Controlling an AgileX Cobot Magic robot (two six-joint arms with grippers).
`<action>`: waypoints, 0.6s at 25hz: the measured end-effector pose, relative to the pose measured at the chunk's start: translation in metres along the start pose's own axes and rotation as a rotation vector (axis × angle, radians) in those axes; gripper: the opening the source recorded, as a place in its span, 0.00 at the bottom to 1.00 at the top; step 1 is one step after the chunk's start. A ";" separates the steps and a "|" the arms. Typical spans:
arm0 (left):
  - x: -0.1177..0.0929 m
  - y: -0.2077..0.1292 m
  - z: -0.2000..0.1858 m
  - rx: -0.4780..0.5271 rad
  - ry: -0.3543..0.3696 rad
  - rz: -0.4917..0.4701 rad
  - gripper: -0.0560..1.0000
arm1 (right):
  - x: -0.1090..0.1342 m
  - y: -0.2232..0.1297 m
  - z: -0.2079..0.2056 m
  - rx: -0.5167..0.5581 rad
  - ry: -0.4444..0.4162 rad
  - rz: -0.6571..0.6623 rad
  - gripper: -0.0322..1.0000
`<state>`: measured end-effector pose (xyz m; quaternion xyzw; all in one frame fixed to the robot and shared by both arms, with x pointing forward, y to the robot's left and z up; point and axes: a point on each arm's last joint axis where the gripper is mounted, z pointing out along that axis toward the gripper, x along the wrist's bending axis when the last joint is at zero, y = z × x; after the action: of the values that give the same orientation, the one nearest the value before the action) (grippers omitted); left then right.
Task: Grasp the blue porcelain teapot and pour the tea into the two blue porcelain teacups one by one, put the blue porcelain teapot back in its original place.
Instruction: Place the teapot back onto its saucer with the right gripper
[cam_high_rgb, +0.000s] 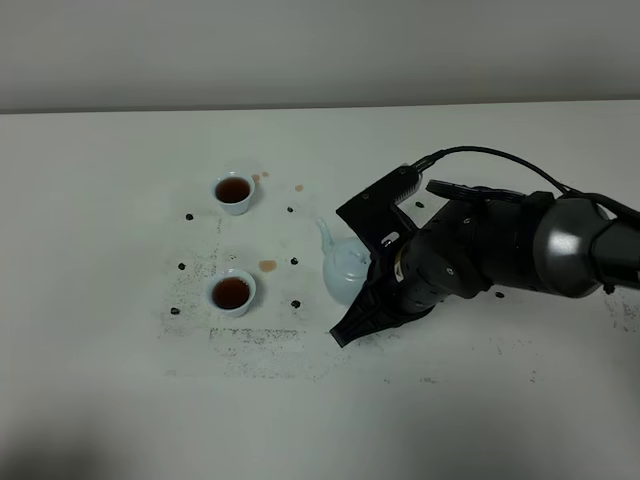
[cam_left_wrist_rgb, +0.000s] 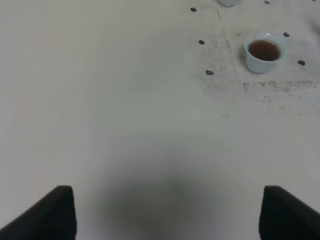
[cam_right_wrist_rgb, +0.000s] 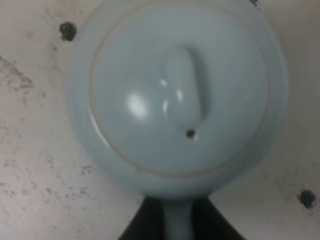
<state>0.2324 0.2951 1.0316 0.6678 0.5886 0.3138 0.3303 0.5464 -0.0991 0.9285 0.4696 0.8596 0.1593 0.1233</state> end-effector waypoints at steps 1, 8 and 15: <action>0.000 0.000 0.000 0.000 0.000 0.000 0.76 | 0.000 -0.001 0.002 0.006 0.001 0.003 0.11; 0.000 0.000 0.000 0.000 0.000 0.000 0.76 | 0.001 -0.002 0.007 0.020 0.006 0.012 0.11; 0.000 0.000 0.000 0.000 0.000 0.000 0.76 | -0.001 -0.003 0.010 0.030 0.003 0.017 0.11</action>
<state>0.2324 0.2951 1.0316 0.6678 0.5886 0.3138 0.3303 0.5480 -0.1005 0.9184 0.4783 0.8581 0.1483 0.1136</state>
